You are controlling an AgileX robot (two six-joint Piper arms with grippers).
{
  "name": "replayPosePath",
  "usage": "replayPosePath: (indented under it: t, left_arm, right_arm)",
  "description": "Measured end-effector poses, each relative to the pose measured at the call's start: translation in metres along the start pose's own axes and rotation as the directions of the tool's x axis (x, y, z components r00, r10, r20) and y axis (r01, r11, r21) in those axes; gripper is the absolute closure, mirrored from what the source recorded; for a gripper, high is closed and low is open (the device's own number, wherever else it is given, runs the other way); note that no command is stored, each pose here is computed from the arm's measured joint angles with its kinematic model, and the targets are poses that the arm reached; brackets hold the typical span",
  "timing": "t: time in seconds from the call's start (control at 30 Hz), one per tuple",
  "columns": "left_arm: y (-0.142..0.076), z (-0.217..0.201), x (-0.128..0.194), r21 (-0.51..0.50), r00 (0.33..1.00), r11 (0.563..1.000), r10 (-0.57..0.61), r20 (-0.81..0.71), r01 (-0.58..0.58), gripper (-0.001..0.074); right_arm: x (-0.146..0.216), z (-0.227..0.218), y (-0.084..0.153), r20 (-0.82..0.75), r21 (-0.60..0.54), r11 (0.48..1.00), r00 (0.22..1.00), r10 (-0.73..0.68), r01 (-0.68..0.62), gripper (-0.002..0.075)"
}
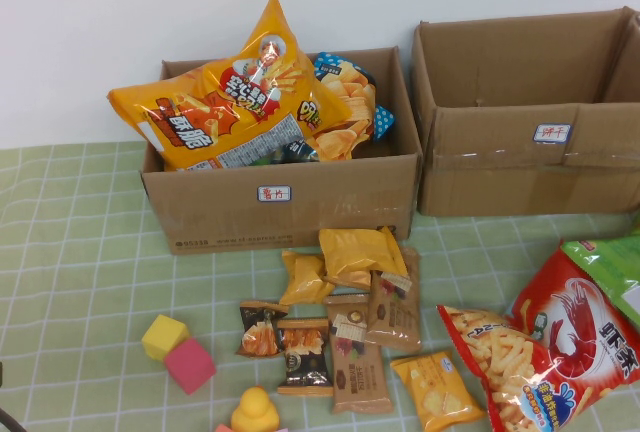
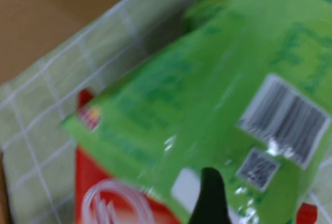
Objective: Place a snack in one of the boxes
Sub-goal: Pick up the potato chip
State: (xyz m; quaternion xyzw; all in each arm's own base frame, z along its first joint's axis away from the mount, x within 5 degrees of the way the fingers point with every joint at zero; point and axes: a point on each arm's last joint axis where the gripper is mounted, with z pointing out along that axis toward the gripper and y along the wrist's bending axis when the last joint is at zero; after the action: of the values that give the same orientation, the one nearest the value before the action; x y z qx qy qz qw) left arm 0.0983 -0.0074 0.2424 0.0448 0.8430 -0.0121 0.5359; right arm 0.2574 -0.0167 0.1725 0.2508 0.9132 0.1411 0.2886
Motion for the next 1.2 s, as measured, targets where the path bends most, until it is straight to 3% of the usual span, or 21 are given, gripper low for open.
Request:
replayPosePath:
  t: [0.17, 0.63, 0.8, 1.0, 1.2]
  left_arm:
    - [0.0, 0.0, -0.002, 0.001, 1.0, 1.0, -0.008, 0.019, 0.008, 0.0738]
    - [-0.001, 0.0, -0.001, 0.011, 0.999, 0.999, -0.04, 0.021, 0.04, 0.0738]
    - [-0.001, 0.0, -0.001, 0.011, 0.999, 0.999, -0.043, 0.021, 0.042, 0.0737]
    - [-0.001, 0.0, -0.001, 0.011, 0.999, 0.999, -0.043, 0.021, 0.042, 0.0737]
    - [-0.001, 0.0, -0.001, 0.011, 0.999, 0.999, -0.043, 0.021, 0.042, 0.0737]
  right_arm:
    - [0.0, 0.017, -0.005, -0.031, 0.005, 0.987, 0.986, 0.163, -0.163, 0.0219]
    - [-0.018, 0.058, 0.007, -0.12, -0.078, 0.965, 0.963, 0.241, -0.251, 0.0236]
    - [-0.012, 0.071, 0.002, -0.154, -0.056, 0.964, 0.956, 0.249, -0.26, 0.0387]
    - [-0.01, 0.075, 0.0, -0.163, -0.05, 0.96, 0.95, 0.266, -0.277, 0.0666]
    - [-0.009, 0.075, 0.003, -0.182, -0.081, 0.966, 0.956, 0.229, -0.247, 0.0717]
